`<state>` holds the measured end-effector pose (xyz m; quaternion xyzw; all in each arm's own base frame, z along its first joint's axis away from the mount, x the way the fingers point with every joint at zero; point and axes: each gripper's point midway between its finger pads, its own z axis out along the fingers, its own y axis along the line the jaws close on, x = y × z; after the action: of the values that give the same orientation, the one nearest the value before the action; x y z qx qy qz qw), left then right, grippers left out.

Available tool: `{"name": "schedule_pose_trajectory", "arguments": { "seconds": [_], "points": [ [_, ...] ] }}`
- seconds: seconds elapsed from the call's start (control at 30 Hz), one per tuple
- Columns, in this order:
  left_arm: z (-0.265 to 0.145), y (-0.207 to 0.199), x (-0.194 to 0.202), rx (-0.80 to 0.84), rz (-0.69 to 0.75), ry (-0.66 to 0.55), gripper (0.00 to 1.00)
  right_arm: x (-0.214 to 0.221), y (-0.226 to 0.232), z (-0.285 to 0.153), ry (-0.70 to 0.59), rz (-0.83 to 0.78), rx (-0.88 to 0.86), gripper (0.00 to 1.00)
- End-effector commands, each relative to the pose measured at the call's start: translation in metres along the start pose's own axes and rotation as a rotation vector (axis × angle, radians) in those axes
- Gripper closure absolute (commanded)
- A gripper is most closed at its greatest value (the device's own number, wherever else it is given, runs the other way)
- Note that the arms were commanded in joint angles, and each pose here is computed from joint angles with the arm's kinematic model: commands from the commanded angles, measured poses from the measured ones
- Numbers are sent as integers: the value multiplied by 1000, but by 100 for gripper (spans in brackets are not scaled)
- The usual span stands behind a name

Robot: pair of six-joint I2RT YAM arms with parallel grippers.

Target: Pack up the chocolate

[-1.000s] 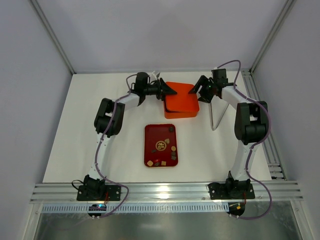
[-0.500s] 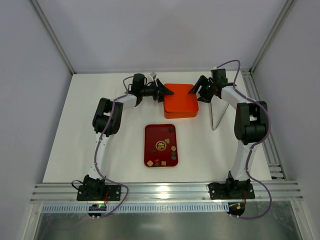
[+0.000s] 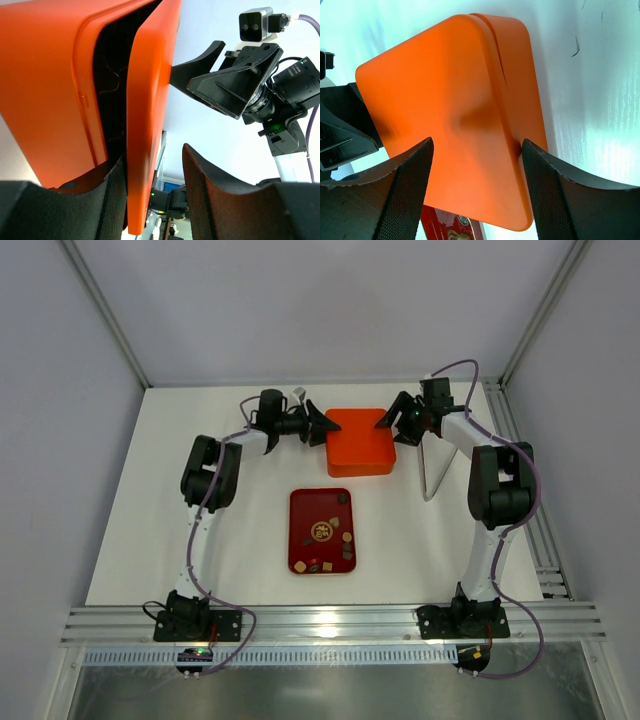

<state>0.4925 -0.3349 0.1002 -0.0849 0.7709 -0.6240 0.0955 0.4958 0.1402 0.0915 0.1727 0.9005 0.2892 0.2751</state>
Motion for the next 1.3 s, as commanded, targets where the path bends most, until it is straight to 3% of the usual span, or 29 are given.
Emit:
{"name": "schedule_pose_trajectory", "arguments": {
  "seconds": [0.0, 1.27],
  "points": [
    [-16, -36, -3, 48, 90, -11, 55, -15, 14, -3, -44, -41, -26, 28],
    [-47, -17, -14, 8, 59, -49, 55, -11, 17, -1, -34, -54, -22, 28]
  ]
}}
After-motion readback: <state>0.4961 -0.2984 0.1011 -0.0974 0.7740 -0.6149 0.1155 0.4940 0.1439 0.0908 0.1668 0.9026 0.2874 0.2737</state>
